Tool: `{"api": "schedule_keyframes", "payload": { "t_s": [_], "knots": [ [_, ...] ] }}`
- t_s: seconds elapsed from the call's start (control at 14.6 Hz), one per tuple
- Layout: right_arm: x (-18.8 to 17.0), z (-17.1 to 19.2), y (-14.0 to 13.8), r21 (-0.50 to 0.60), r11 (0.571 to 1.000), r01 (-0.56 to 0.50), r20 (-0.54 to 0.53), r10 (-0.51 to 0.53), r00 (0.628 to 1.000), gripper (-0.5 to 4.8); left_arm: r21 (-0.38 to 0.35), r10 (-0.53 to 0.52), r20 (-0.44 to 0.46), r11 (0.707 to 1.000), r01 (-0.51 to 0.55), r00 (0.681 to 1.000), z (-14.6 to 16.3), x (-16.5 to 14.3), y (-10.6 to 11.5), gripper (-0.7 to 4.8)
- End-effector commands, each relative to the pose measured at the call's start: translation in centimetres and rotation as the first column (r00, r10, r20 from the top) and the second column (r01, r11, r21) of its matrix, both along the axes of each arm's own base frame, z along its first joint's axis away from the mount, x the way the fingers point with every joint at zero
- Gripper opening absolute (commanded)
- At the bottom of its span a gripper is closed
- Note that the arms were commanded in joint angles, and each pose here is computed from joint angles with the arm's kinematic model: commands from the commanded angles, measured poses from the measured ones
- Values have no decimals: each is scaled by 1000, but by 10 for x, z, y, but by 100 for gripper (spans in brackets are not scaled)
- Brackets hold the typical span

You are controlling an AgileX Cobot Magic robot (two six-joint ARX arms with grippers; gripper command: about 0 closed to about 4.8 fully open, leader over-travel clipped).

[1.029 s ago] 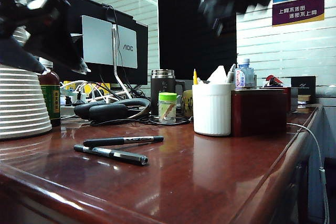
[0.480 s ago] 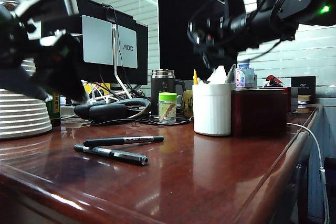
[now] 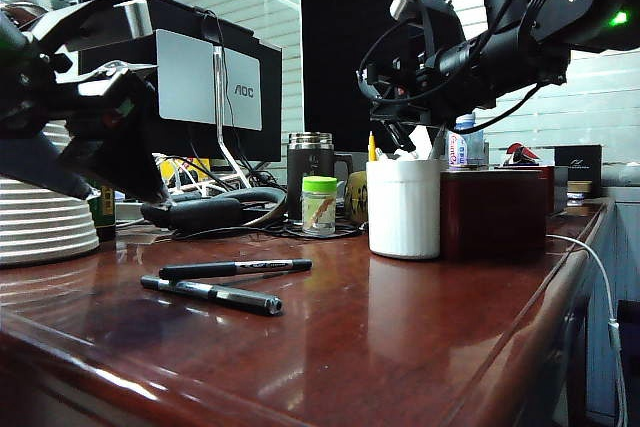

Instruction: Pick up all the pens on the desk and put them into the pen holder one by one.

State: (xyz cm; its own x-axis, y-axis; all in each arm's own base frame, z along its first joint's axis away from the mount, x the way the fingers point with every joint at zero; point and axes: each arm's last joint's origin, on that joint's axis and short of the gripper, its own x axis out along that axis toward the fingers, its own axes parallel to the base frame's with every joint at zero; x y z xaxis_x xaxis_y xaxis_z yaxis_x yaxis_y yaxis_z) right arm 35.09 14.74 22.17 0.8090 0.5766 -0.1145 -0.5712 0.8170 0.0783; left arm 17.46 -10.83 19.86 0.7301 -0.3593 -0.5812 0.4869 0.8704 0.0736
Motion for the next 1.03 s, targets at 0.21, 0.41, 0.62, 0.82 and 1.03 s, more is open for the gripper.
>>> {"api": "schedule_keyframes", "payload": {
  "t_s": [0.21,0.41,0.62,0.82,1.03],
  "knots": [
    [0,4,1,8,1000,-3,28,3,1000,118,-7,-1,12,1000,1,1000,2,1,-1,479],
    [0,4,1,9,1000,-9,28,9,1000,157,-6,-1,12,1000,1,1000,2,1,-1,479],
    [-1,8,0,15,1000,-14,40,13,999,180,-7,-1,14,1000,1,1000,2,1,-1,479],
    [-21,56,-8,55,998,-17,145,9,989,180,-31,-55,113,998,59,992,11,5,-4,479],
    [-66,117,-26,85,996,-3,231,-16,973,182,-35,-221,-42,975,219,974,21,10,-14,479]
  ]
}}
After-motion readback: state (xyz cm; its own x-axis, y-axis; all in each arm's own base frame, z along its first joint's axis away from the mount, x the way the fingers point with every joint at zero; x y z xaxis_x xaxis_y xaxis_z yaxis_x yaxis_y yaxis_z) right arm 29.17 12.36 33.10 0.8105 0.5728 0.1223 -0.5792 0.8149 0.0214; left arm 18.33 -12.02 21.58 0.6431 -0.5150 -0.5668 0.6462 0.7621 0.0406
